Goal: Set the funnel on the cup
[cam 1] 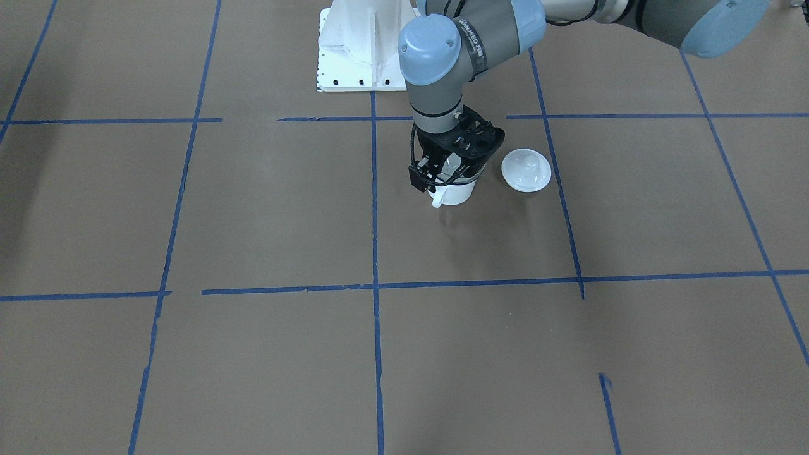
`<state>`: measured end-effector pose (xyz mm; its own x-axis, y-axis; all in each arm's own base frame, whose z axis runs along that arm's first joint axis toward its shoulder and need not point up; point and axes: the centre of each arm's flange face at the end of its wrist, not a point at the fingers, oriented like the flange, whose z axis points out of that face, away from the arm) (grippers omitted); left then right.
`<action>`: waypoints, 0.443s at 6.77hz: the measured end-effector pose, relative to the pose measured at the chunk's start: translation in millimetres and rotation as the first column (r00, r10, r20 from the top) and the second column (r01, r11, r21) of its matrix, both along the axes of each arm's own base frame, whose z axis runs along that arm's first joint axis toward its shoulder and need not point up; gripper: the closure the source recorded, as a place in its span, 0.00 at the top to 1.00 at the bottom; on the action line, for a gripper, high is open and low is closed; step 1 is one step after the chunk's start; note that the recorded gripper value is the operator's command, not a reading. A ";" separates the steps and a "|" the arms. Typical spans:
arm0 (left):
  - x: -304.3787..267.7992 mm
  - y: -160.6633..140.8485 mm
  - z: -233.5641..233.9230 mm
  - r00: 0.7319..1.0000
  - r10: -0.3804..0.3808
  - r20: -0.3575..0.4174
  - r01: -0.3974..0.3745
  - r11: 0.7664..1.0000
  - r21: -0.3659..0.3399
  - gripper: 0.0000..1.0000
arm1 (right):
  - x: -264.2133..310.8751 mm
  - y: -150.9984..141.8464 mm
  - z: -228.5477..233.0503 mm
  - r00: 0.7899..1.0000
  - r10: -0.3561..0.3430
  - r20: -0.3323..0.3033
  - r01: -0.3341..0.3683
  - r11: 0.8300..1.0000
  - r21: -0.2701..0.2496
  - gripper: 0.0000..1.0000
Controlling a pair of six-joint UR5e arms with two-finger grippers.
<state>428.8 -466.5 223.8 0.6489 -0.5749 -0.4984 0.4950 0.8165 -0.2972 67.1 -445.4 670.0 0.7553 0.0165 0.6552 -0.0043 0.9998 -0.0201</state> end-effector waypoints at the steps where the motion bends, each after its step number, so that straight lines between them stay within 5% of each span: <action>1: -60.4 -24.5 24.3 0.998 0.058 0.004 -0.058 0.997 0.059 1.00 | 0.0 0.0 0.0 1.000 0.000 0.000 0.000 1.000 0.000 1.00; 3: -208.3 -84.8 94.0 0.980 0.197 0.031 -0.200 0.966 0.164 1.00 | 0.0 0.0 0.2 1.000 0.000 0.000 0.000 1.000 0.000 1.00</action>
<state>220.5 -551.3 317.8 0.7495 -0.3443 -0.5654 0.3212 0.9360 -0.1442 67.2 -445.4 670.3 0.7553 0.0167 0.6552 -0.0043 0.9998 -0.0205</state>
